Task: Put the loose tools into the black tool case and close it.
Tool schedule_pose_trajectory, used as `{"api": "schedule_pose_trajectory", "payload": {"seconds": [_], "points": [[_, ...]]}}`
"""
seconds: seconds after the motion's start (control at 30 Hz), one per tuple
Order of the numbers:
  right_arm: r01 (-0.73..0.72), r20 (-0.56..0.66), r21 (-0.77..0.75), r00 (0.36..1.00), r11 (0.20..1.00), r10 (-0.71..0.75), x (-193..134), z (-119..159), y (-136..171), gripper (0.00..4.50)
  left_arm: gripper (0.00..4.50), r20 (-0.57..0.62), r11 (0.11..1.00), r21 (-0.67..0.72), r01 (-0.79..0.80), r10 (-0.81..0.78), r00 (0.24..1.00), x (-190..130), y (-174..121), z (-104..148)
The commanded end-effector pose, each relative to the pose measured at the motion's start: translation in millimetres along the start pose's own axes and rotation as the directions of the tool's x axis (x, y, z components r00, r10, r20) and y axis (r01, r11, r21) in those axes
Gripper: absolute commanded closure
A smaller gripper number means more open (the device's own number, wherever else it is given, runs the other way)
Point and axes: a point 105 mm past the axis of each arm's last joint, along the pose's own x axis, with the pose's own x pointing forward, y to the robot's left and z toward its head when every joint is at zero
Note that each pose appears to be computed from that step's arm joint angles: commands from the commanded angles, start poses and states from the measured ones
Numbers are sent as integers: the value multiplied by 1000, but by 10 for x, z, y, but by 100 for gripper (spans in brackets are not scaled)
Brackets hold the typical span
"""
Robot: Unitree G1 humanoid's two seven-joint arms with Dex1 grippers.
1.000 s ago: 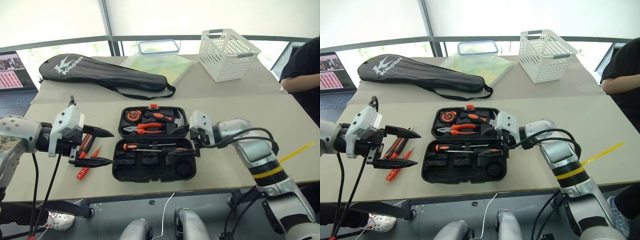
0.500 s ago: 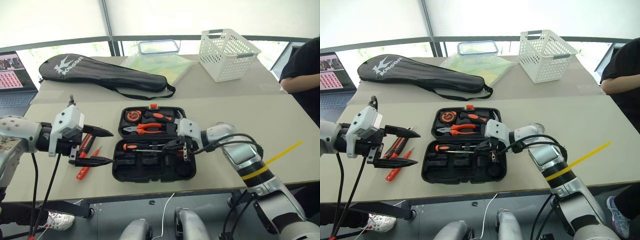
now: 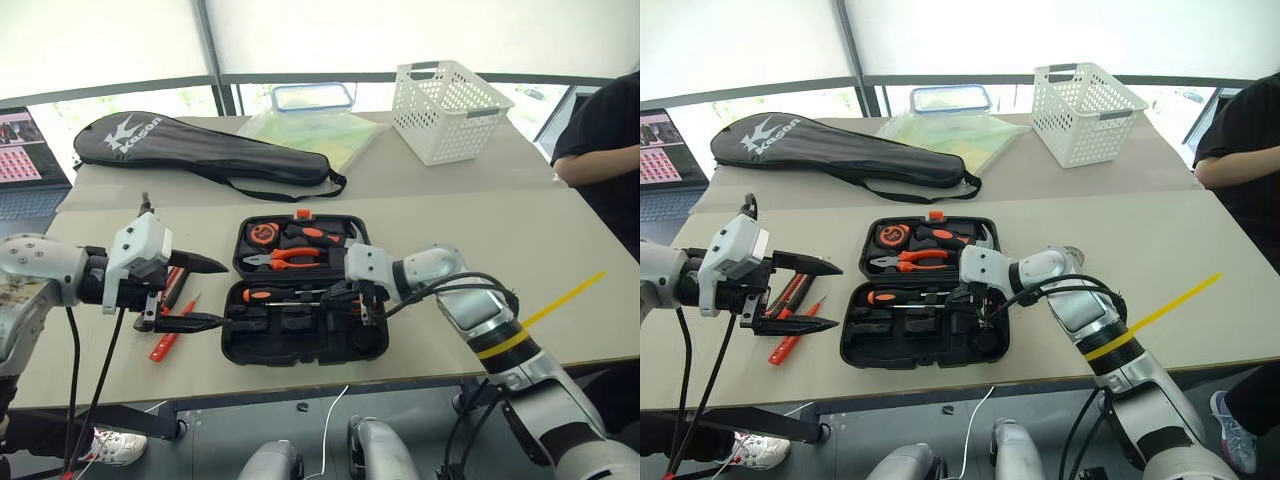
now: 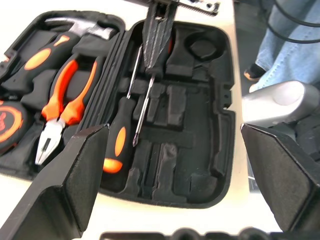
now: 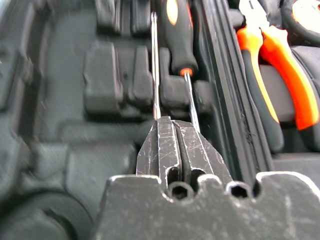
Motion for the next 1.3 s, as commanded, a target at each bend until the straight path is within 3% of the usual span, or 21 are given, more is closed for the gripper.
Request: {"api": "schedule_pose_trajectory", "payload": {"seconds": [0.03, 0.13, 0.27, 0.37, 0.47, 0.57, 0.93, 1.1, 1.3], "points": [[-26, 223, 54, 975, 998, 14, -362, 566, -32, 337, 0, 0, 986, -40, -163, 163, 987, -214, 37, -31], [-132, 316, 61, 943, 989, 106, -615, 785, 143, 237, 0, -28, 942, -124, -311, 310, 950, -442, -15, -230], [-185, 326, 56, 932, 981, 157, -826, 849, 306, 100, 0, -125, 854, -222, -471, 454, 882, -780, -244, -575], [-209, 318, 59, 931, 976, 180, -955, 834, 413, 3, 0, -275, 724, -255, -641, 581, 766, -1138, -483, -915], [-211, 322, 71, 930, 975, 178, -1010, 835, 449, 3, 0, -318, 675, -283, -682, 604, 730, -1225, -622, -1028], [-195, 321, 78, 934, 978, 160, -1015, 827, 447, 3, 0, -319, 691, -301, -657, 576, 752, -1089, -643, -993], [-76, 316, 83, 948, 994, 46, -972, 795, 392, 3, 0, -446, 621, -390, -680, 519, 729, -490, -319, -963], [-56, 317, 88, 948, 995, 25, -954, 785, 429, 3, 0, -515, 557, -426, -713, 498, 697, -318, -216, -1103], [-25, 310, 111, 951, 993, -11, -968, 749, 434, 3, 0, -508, 587, -425, -689, 476, 718, -123, -241, -1082]]}}
